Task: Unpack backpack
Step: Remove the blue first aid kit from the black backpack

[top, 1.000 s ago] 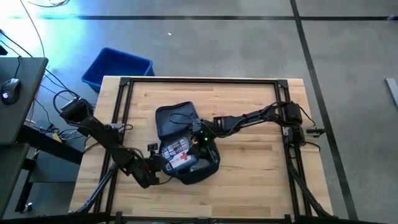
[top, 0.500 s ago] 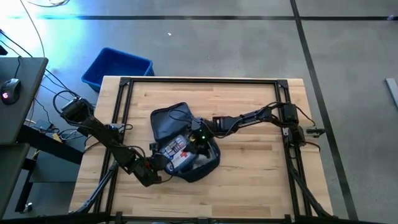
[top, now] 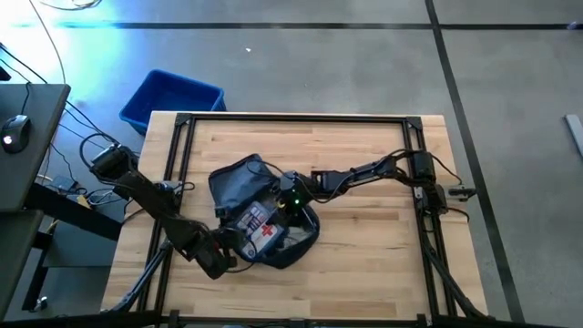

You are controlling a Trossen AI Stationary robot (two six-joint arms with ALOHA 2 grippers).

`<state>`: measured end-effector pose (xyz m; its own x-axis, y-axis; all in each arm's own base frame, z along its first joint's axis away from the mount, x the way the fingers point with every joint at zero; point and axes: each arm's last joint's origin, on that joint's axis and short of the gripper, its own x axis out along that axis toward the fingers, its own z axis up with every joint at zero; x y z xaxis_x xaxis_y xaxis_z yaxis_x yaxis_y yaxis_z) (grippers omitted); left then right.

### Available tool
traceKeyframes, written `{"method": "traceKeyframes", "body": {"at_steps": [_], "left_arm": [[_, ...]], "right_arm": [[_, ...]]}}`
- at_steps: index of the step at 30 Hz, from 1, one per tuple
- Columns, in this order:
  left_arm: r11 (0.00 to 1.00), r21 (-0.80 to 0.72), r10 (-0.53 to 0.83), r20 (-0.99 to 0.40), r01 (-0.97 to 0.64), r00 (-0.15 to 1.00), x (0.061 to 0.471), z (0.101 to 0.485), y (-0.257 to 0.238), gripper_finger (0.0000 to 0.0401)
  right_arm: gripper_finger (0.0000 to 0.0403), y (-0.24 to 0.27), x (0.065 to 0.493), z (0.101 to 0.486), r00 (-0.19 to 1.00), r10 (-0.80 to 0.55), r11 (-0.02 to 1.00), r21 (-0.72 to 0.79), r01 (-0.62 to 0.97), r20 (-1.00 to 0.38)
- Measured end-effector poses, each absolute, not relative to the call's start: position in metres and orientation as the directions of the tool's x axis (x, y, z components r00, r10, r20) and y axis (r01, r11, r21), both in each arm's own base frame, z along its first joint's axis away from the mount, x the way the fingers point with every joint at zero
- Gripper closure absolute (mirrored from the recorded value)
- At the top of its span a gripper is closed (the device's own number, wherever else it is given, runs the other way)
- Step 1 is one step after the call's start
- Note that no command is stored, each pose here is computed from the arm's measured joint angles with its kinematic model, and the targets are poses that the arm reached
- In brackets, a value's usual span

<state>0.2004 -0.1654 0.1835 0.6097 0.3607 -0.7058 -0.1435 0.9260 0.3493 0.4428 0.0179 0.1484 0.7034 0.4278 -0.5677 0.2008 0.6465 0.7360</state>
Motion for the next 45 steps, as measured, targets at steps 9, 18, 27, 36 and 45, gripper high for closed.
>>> {"method": "traceKeyframes", "body": {"at_steps": [9,18,27,36,45], "left_arm": [[0.99,0.134,0.136,-0.843,-0.041,0.52,0.18,0.181,-0.19,0.0401],[0.991,0.133,0.114,-0.8,-0.011,0.589,0.195,0.144,-0.168,0.0401],[0.981,0.169,0.194,-0.792,-0.097,0.579,0.197,0.14,-0.157,0.0401],[0.94,0.249,0.338,-0.77,-0.233,0.541,0.187,0.148,-0.155,0.0401],[0.925,0.282,0.379,-0.701,-0.254,0.604,0.185,0.151,-0.16,0.0401]], "right_arm": [[0.014,0.019,0.439,0.144,0.675,0.415,0.666,0.709,0.231,-0.61],[0.0137,0.026,0.438,0.145,0.666,0.411,0.675,0.699,0.236,-0.622],[0.0174,0.026,0.441,0.15,0.702,0.415,0.651,0.728,0.214,-0.578],[0.0246,0.026,0.445,0.164,0.757,0.408,0.632,0.756,0.17,-0.51],[0.0252,0.025,0.409,0.252,0.805,0.359,0.714,0.694,0.088,-0.472]]}}
